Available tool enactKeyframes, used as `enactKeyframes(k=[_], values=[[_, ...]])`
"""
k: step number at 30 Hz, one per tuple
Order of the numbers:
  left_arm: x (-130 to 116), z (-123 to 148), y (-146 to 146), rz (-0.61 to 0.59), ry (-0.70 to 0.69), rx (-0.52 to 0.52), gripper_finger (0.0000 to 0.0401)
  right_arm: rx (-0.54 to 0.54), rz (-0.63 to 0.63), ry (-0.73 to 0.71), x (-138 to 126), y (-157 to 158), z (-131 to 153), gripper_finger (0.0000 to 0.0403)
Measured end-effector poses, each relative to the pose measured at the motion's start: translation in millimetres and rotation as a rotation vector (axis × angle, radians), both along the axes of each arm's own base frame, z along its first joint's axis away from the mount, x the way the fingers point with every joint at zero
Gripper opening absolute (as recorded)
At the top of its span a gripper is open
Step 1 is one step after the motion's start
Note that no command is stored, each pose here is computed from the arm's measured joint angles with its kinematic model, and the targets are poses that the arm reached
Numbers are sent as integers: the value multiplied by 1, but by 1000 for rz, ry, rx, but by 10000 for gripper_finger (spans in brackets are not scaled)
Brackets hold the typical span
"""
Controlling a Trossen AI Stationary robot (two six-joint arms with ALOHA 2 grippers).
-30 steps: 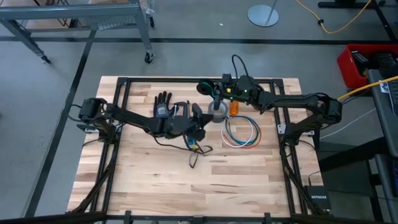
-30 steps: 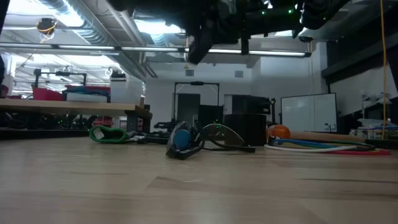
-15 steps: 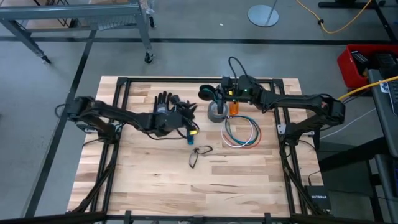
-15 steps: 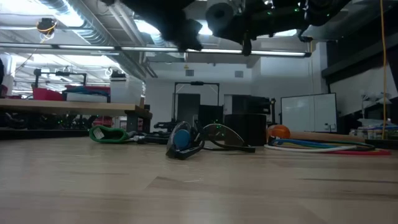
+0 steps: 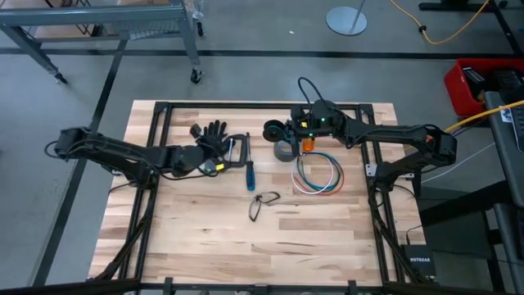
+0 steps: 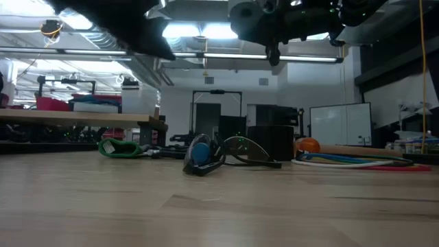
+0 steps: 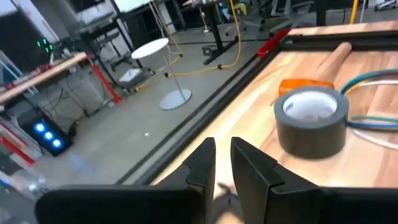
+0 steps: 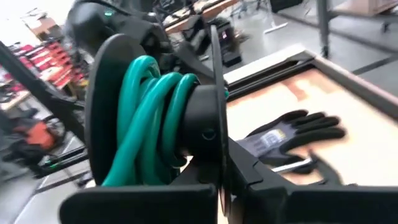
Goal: Coil cords
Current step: Coil the green wire onto the spool
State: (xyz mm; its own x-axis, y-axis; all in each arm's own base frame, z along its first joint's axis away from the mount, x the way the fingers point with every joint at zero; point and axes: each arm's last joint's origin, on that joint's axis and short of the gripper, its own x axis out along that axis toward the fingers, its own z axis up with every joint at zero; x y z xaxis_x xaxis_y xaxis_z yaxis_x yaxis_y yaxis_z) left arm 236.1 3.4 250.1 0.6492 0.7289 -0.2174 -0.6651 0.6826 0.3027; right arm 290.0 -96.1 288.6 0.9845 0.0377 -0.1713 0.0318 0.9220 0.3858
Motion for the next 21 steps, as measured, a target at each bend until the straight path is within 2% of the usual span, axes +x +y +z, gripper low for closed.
enactKeyframes(k=[3,7,10,13,16,18,21], values=[[-12,-14,1,-4,-31,-55,45,58,28,16,0,2,-1,1],[-23,-43,-1,-78,-69,-189,45,151,58,76,-1,4,-7,1],[-25,-55,-3,-176,-203,-289,45,192,59,122,-2,7,-11,1],[-27,-58,-6,-325,-382,-352,45,200,56,145,-2,8,-14,1],[-30,-51,-9,-464,-578,-370,45,197,77,148,0,14,-14,1],[-28,-49,-9,-516,-650,-399,45,175,106,147,1,18,-14,1],[-24,-50,-8,-562,-682,-463,45,134,159,152,2,26,-15,1]])
